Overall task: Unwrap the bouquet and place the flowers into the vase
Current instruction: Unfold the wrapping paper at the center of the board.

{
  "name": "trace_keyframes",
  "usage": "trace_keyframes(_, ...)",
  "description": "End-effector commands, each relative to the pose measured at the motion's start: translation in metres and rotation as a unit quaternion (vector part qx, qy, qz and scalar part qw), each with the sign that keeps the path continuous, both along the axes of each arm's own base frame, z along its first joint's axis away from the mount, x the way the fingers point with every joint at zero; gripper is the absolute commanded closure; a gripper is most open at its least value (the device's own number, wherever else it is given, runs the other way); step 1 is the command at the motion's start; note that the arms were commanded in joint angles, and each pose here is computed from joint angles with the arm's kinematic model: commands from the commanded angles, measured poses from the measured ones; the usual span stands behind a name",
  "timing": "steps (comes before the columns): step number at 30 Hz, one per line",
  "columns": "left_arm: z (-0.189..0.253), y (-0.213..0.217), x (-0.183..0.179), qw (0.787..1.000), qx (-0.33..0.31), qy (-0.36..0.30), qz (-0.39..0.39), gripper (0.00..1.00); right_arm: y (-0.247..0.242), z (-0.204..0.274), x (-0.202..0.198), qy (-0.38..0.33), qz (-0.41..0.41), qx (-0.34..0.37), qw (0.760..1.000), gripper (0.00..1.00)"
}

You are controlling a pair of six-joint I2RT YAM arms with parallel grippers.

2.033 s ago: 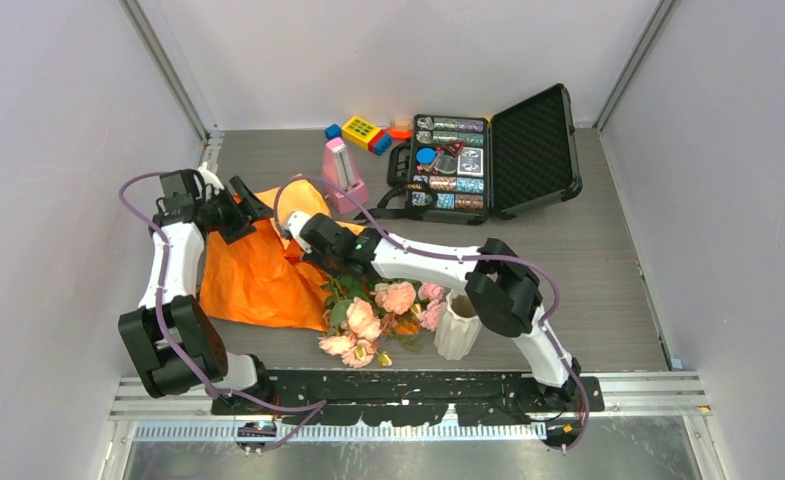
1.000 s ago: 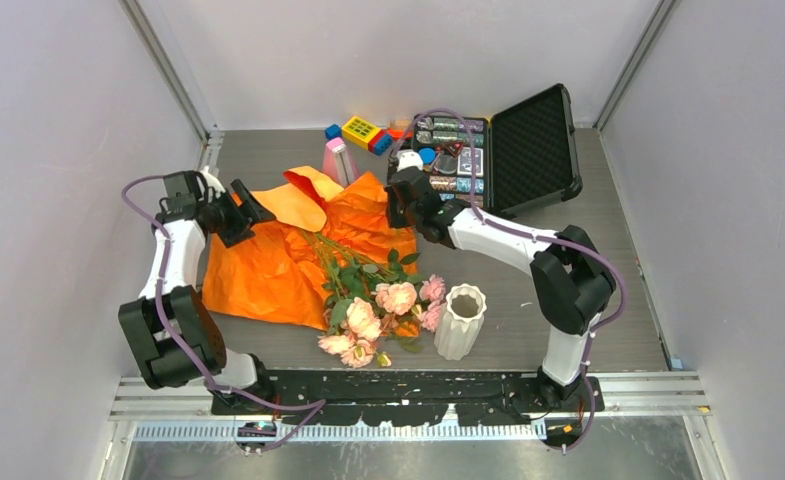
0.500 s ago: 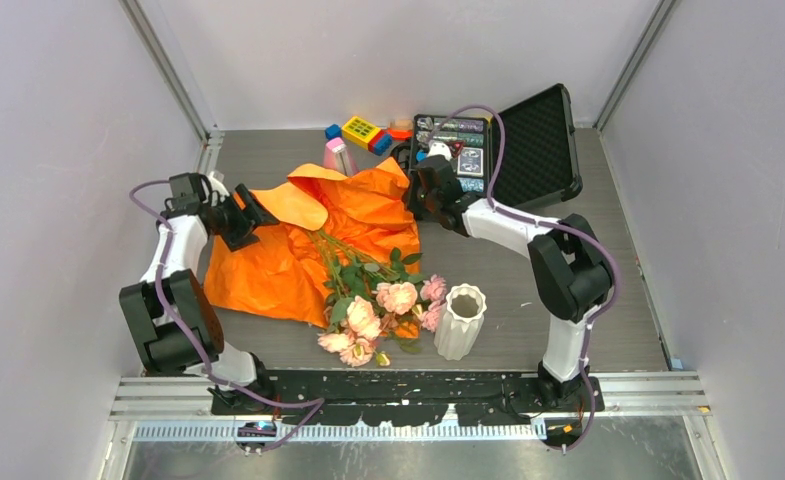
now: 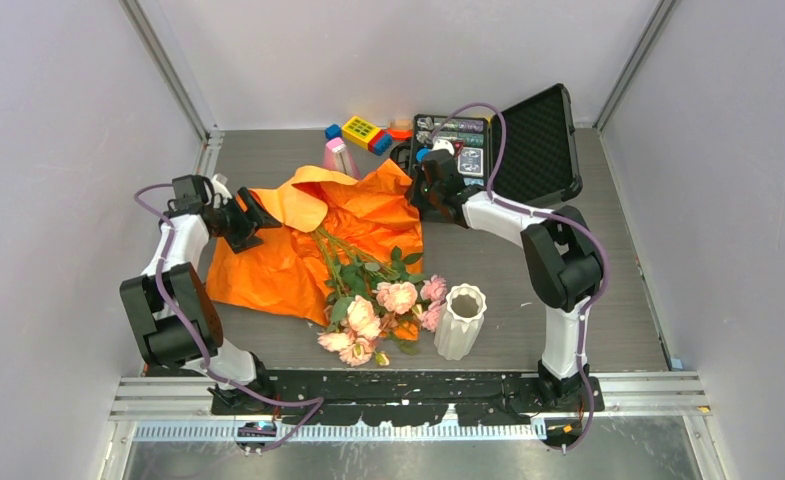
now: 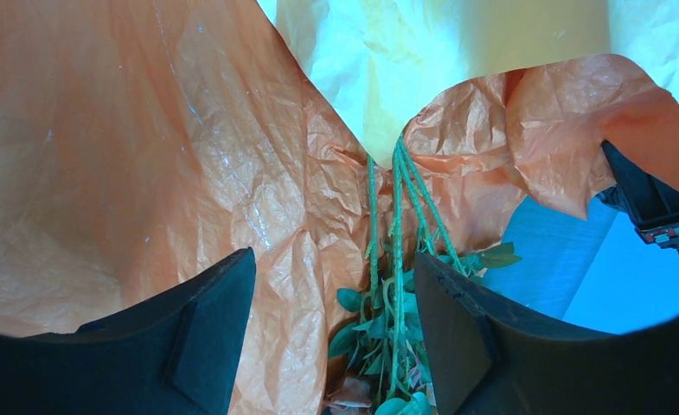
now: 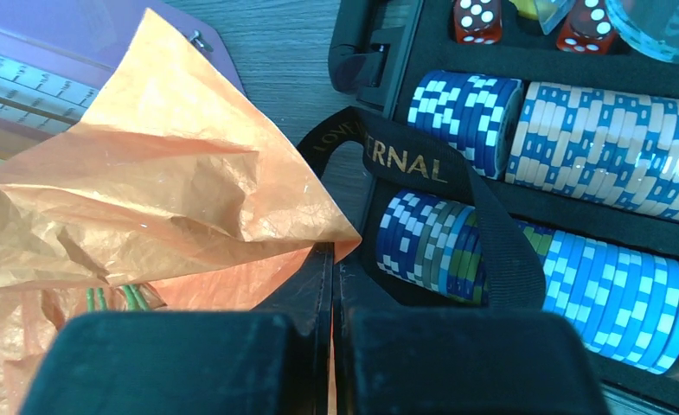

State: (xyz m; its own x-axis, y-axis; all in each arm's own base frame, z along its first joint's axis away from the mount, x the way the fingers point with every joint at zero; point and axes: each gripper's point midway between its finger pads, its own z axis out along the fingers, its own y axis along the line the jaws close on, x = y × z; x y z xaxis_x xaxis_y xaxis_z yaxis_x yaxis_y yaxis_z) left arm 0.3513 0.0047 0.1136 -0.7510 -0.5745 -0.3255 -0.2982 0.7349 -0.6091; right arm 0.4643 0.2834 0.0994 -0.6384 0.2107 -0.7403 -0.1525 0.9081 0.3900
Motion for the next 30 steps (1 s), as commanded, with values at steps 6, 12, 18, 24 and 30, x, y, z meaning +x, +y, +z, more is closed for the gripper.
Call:
trace_keyframes(6,0.019,-0.013,0.005,0.999,-0.002,-0.038,-0.021,0.31,0.007,0.055,0.0,-0.043,0.049,0.022,0.998,0.75)
trace_keyframes(12,0.025,-0.017,0.007,0.998,-0.003,-0.045,-0.033,0.32,0.015,0.077,-0.031,-0.039,0.123,0.032,0.991,0.58)
trace_keyframes(18,0.034,-0.013,0.005,0.998,0.021,-0.053,-0.037,0.32,0.012,0.087,-0.06,-0.04,0.147,0.059,0.987,0.45)
trace_keyframes(24,0.042,0.029,0.009,0.994,-0.035,-0.091,0.04,0.28,0.006,0.086,-0.077,-0.035,0.163,0.054,0.985,0.4)
trace_keyframes(30,0.032,0.085,-0.009,0.991,0.046,-0.057,0.111,0.28,0.006,0.08,-0.091,-0.041,0.197,0.05,0.978,0.38)
